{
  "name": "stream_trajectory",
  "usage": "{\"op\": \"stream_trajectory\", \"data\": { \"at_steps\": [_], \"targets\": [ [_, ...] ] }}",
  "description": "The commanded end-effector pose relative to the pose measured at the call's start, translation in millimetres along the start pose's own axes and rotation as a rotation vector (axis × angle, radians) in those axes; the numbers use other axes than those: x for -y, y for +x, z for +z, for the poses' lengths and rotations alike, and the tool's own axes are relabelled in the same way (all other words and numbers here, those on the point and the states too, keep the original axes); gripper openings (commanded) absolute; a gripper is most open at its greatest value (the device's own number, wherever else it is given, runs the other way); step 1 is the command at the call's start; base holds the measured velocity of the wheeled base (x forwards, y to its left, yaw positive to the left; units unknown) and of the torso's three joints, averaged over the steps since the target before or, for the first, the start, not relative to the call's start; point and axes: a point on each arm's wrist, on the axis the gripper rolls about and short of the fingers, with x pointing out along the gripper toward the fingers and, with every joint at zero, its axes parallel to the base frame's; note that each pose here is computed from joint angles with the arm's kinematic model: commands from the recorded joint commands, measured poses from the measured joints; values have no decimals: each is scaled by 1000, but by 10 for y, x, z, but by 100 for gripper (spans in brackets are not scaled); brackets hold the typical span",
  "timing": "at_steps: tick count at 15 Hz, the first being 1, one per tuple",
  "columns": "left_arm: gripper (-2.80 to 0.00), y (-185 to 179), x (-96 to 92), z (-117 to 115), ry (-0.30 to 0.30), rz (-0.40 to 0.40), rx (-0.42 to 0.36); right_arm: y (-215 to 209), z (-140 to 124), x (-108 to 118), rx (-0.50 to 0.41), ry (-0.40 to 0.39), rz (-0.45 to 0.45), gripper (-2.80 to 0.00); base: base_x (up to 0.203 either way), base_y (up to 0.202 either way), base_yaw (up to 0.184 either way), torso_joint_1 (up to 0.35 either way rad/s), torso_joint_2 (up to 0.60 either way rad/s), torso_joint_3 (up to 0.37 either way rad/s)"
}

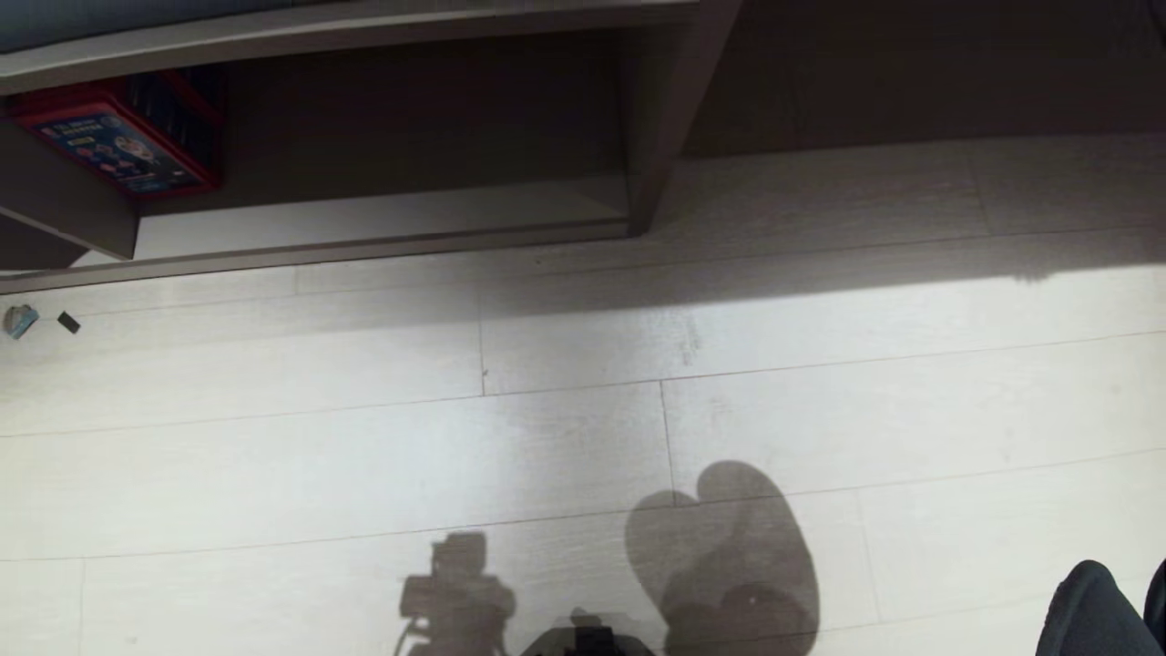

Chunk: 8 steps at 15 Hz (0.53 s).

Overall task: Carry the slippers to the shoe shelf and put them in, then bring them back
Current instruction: Place the slippers into the shoe cabinet

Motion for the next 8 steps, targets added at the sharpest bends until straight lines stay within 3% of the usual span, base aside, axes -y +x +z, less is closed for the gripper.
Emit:
{"op": "stream_trajectory", "data": {
  "at_steps": [1,8],
  "targets": [
    [-280,1,0,1,-1,0,0,3,1,0,-3,-1,1,-280,0,0,0,2,2,201],
    [-280,0,0,1,-1,0,1,3,1,0,-3,-1,1,-280,0,0,0,3,4,201]
  ]
}}
